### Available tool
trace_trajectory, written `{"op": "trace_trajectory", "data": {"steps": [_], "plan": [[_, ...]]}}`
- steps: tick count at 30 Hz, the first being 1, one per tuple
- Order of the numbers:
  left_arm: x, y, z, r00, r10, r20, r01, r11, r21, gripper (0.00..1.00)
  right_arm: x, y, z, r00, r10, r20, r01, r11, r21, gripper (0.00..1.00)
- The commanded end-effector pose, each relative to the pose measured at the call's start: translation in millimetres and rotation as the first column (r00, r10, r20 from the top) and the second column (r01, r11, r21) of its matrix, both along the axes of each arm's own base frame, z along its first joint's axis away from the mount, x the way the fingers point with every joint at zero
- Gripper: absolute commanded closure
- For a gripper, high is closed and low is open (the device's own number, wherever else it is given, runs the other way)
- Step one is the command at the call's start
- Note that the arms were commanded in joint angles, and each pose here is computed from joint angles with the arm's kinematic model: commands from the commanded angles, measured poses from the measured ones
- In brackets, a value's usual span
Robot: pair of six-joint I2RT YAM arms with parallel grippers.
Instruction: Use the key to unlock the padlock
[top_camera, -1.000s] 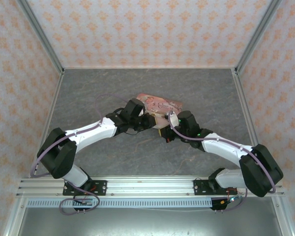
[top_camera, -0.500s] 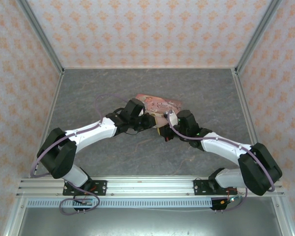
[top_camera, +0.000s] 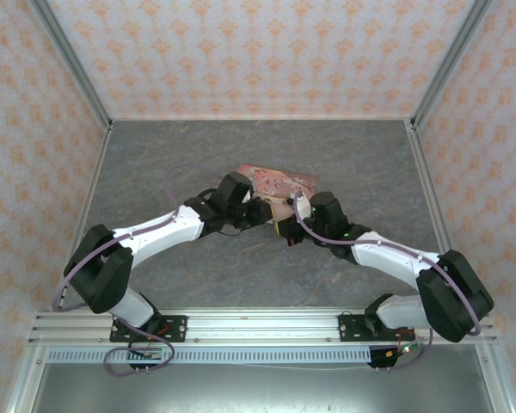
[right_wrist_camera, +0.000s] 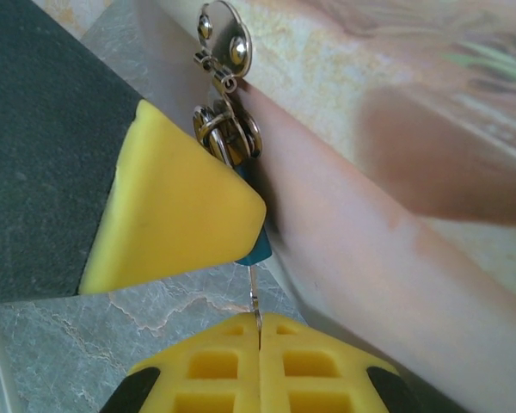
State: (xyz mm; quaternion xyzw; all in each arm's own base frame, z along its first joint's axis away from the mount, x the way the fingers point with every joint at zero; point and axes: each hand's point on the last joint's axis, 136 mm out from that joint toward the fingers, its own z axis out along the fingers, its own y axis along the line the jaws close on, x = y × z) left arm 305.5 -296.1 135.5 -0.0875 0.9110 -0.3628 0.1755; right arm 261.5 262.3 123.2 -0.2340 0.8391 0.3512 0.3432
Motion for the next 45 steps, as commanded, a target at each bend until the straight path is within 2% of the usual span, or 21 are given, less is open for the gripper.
{"op": "trace_trajectory", "data": {"steps": [1,16,27,45], "plan": [[3,-7,35,0.999,-0.003,0.053,0.007,0.997,-0.075,0.87,8,4,23,0.996,-0.017,0.085,0.012,0.998,0.059,1.00],[0,-21,48,0.999,-0.024,0.032,0.030,0.982,-0.188,0.87,19,13,38,0.988,-0.029,0.149,0.011,0.993,0.121,1.00],[-2,-20,42,0.999,-0.035,0.024,0.039,0.984,-0.174,0.87,31,14,48,0.981,-0.024,0.191,-0.001,0.992,0.130,1.00],[-3,-19,40,0.997,-0.056,0.046,0.062,0.987,-0.148,0.89,35,8,46,0.993,0.026,0.112,-0.049,0.978,0.204,1.00]]}}
